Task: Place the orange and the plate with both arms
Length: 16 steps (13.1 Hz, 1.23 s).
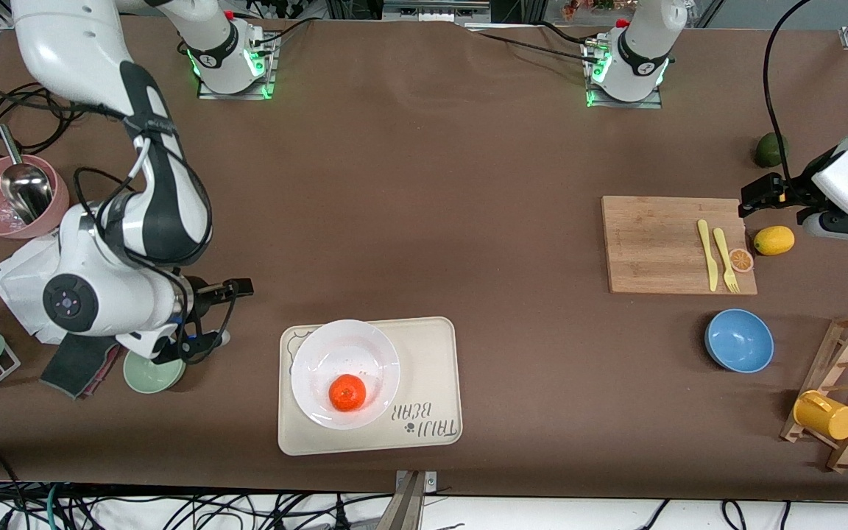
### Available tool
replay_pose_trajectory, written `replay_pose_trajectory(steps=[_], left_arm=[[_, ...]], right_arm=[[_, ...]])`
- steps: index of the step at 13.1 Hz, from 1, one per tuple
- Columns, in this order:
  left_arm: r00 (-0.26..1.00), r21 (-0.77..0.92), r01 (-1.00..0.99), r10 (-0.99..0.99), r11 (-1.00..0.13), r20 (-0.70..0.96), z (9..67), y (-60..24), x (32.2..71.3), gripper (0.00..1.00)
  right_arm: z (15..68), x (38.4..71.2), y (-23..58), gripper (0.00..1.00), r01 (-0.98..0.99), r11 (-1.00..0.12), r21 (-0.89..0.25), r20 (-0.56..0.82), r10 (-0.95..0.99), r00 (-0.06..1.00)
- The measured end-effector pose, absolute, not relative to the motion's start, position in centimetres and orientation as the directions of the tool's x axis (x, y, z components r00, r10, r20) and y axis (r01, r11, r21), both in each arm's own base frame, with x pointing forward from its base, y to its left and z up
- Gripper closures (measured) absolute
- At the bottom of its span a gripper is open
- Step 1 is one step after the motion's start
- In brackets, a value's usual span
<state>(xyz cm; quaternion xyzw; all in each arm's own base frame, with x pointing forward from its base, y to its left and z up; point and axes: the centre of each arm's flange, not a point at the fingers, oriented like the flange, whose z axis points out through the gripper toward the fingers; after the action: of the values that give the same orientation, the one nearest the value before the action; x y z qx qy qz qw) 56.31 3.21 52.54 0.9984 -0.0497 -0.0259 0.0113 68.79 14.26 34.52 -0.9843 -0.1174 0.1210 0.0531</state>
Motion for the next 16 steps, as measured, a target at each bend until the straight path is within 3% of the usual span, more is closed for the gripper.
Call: replay_pose_trajectory(steps=[6,9,16], left_arm=[[0.994,0.025,-0.099,-0.1,-0.995,-0.053,52.5,3.2,56.3,0.0],[0.994,0.026,-0.099,-0.1,-0.995,-0.054,52.5,3.2,56.3,0.0],[0.994,0.026,-0.099,-0.1,-0.995,-0.054,52.5,3.2,56.3,0.0]], right_arm=[[42.7,61.3,10.1,0.0,0.002,-1.0,-0.008,-0.223,0.004,0.975],[47.0,57.7,9.4,0.0,-0.014,-1.0,0.018,-0.206,-0.017,0.978],[55.2,53.9,3.4,0.0,-0.083,-0.995,0.056,-0.189,-0.092,0.978]])
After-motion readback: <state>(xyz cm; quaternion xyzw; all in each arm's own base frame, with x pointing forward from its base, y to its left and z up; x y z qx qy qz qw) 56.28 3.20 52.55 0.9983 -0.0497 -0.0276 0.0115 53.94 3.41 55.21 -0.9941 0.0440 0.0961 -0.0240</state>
